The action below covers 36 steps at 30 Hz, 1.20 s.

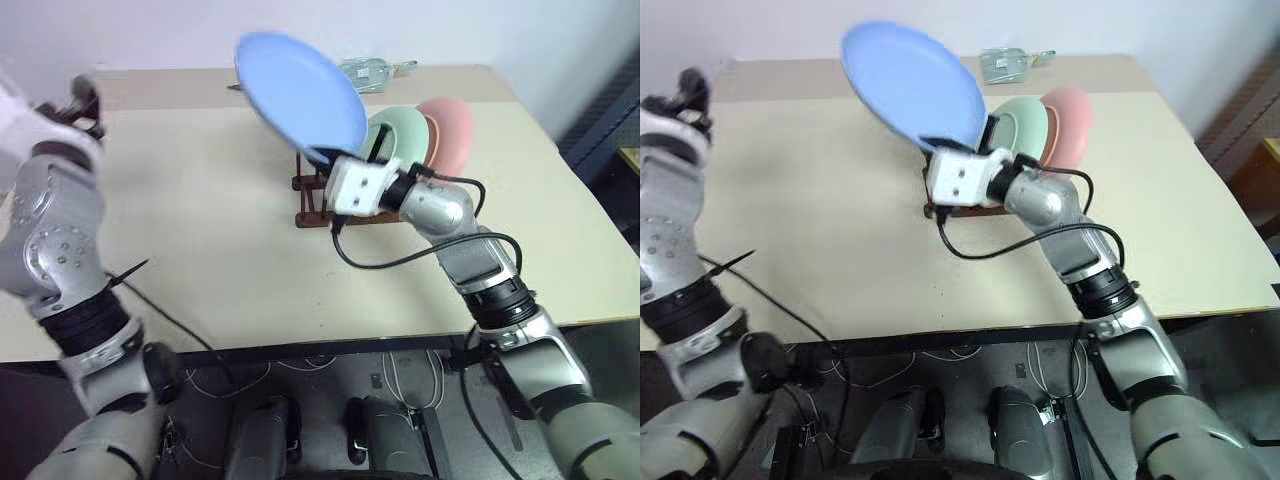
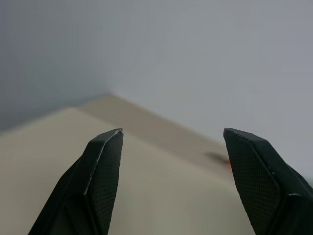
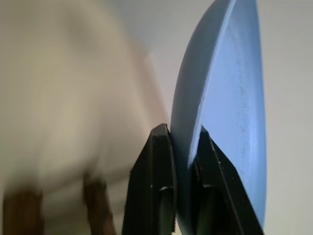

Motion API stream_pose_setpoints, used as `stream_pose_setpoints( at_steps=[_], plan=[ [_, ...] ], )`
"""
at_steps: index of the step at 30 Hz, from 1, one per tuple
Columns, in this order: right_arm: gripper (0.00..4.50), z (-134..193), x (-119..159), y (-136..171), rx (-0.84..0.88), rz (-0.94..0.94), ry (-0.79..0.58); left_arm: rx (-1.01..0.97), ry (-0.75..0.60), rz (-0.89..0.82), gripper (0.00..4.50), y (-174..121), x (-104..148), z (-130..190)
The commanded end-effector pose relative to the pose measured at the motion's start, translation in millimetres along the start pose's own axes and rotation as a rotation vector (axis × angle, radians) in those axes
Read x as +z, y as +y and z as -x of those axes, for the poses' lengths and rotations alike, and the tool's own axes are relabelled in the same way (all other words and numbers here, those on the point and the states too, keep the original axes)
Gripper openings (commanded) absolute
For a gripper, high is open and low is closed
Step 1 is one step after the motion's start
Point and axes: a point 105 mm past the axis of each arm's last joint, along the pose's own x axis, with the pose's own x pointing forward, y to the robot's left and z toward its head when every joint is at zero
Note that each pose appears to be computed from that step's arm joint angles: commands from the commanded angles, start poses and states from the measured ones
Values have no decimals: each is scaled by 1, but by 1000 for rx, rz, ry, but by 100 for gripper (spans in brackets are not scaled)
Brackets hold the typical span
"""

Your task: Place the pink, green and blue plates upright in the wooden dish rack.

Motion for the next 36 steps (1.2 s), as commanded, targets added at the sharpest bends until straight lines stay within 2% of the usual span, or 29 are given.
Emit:
stream_pose_setpoints(
  at_steps=[1,3,5,7,10,16,24,31,36],
  plan=[
    [0,0,42,-31,-67,-520,-177,-285,54,-228,347,-33,-38,20],
    [0,0,53,-37,-29,-806,-224,-443,129,-351,347,-46,-72,41],
    [0,-1,57,-44,-25,-1011,-226,-549,180,-437,347,-53,-95,59],
    [0,-4,49,-50,-72,-1136,-169,-601,206,-421,347,-58,-108,72],
    [0,-6,33,-45,-116,-1242,-56,-602,209,-369,347,-60,-114,76],
    [0,-4,20,-30,-134,-1312,57,-592,213,-360,347,-56,-116,74],
    [0,-2,4,-27,-192,-1345,146,-601,209,-357,347,-56,-115,75],
    [0,0,16,-44,-218,-1335,72,-607,215,-351,347,-57,-116,78],
    [0,2,17,-51,-259,-1336,67,-607,220,-344,347,-57,-117,80]
  ],
)
